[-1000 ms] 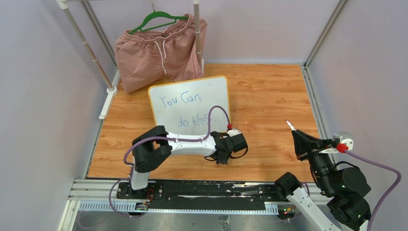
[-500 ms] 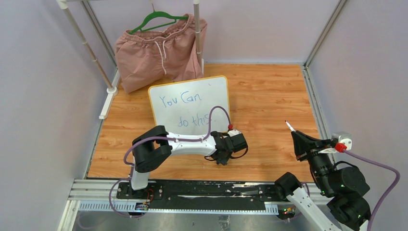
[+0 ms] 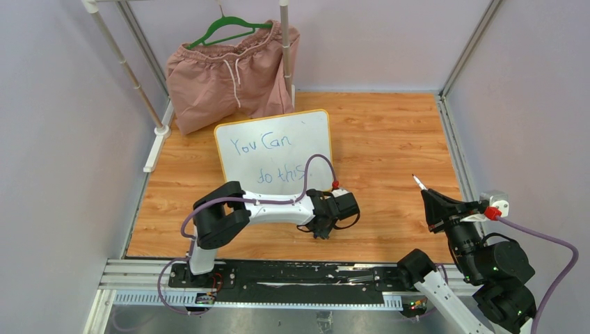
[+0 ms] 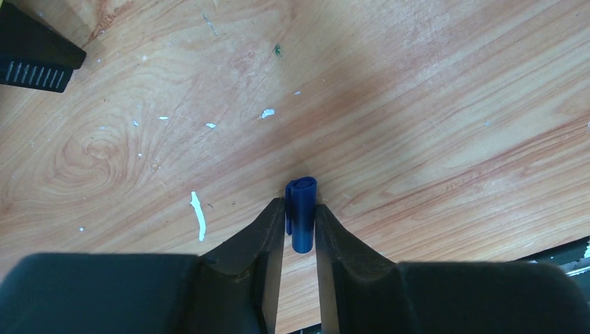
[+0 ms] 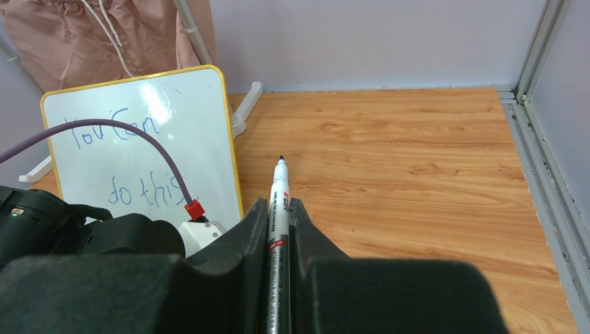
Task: Write a sentence on the whiteboard
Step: Close the whiteboard marker at the center of the board.
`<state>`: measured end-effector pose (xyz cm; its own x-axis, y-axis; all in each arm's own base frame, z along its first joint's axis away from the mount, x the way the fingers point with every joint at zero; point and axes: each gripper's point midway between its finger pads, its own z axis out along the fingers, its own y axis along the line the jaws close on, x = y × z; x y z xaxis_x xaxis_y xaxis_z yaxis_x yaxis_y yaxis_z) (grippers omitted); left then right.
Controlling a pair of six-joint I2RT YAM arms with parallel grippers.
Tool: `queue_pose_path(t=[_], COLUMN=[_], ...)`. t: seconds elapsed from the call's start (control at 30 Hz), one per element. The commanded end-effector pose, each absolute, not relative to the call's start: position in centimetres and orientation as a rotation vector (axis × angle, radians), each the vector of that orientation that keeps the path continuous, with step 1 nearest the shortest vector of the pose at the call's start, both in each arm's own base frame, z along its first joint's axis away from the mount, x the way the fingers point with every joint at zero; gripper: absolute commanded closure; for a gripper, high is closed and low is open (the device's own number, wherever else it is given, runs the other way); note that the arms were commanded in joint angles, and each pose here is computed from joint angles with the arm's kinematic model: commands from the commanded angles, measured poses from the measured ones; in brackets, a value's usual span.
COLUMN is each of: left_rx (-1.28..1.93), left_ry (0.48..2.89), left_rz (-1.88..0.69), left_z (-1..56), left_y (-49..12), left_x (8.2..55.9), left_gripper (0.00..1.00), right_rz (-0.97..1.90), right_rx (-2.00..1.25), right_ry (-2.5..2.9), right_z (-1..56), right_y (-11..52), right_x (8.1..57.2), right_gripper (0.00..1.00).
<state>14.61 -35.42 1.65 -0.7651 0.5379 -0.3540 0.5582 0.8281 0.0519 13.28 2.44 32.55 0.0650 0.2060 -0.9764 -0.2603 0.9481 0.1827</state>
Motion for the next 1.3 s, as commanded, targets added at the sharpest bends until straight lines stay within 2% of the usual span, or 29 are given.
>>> queue_pose_path(t=[0.0, 0.2, 0.3, 0.33, 0.6, 0.83, 1.07, 1.27], left_rx=[0.901, 0.880, 0.851, 0.832, 0.638, 0.476, 0.233, 0.015], left_ry=[2.729, 2.730, 2.717, 2.709, 2.602, 2.426, 2.098, 1.773], left_rz=[0.028, 0.021, 0.017, 0.011, -0.142, -0.328, -0.598, -0.774], left_z=[-0.9, -0.8, -0.3, 0.0, 4.9, 12.8, 23.6, 32.7], left_y=[-33.2, -32.9, -32.7, -32.6, -32.8, -32.8, -30.6, -25.9], left_x=[13.2, 13.5, 13.9, 14.2, 16.5, 18.3, 21.0, 22.8], left_gripper=[0.74, 0.87, 0.99, 1.00, 1.00, 1.00, 1.00, 1.00], right_rz=[0.358, 0.361, 0.358, 0.357, 0.369, 0.412, 0.473, 0.550], right_rx=[-0.018, -0.019, -0.021, -0.020, -0.023, -0.065, -0.135, -0.200], right_ry=[1.434, 1.432, 1.435, 1.432, 1.437, 1.438, 1.441, 1.426], right_z=[33.4, 33.4, 33.4, 33.4, 33.3, 33.7, 34.1, 34.9], right_y=[2.0, 2.1, 2.1, 2.1, 2.5, 4.0, 6.7, 10.0], right_x=[12.9, 13.0, 13.1, 13.1, 13.3, 13.9, 15.2, 17.2], right_gripper=[1.00, 1.00, 1.00, 1.00, 1.00, 1.00, 1.00, 1.00])
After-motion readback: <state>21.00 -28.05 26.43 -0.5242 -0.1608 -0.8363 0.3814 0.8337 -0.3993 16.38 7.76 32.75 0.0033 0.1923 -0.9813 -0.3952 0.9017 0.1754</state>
